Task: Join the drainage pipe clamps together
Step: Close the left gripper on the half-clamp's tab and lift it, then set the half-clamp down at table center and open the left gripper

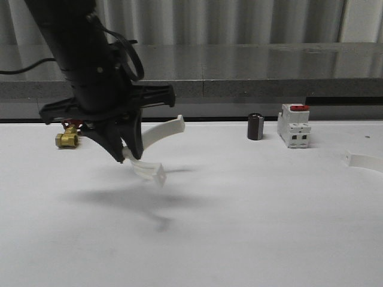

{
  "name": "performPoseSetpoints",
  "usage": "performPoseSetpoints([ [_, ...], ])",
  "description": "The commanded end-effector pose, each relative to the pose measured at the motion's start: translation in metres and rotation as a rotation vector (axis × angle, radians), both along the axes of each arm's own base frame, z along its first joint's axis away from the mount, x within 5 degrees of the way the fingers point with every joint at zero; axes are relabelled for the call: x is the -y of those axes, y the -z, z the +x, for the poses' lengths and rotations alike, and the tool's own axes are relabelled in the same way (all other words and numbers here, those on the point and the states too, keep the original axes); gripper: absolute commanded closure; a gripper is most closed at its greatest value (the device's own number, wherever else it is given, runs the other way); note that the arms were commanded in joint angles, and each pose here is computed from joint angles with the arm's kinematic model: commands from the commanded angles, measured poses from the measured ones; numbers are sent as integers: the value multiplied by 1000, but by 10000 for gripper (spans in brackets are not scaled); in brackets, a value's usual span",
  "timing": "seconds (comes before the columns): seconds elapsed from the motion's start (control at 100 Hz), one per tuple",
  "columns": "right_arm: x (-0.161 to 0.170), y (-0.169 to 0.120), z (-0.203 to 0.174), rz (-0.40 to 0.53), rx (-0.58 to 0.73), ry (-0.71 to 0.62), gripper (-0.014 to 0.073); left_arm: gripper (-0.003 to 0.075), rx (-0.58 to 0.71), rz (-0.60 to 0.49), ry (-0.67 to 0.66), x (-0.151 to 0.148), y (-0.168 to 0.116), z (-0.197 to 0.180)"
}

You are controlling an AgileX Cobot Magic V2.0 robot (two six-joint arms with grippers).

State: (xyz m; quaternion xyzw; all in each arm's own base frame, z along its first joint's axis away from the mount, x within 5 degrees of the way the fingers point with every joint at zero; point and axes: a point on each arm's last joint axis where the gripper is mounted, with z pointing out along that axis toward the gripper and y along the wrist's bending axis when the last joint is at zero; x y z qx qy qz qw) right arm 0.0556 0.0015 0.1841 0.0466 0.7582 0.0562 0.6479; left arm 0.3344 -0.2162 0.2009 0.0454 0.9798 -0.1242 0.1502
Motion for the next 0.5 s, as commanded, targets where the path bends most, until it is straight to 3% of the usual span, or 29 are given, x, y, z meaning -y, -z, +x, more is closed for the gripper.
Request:
performPoseSetpoints([
  [0.0, 0, -13, -1, -6, 104, 0, 713, 606, 107, -88, -15, 15, -22, 3],
  [0.3, 0, -13, -1, -6, 104, 0, 713, 606, 47, -71, -44, 26, 9, 6],
  [0.49, 0, -13, -1, -6, 104, 0, 713, 606, 34, -66, -50, 26, 14, 7],
])
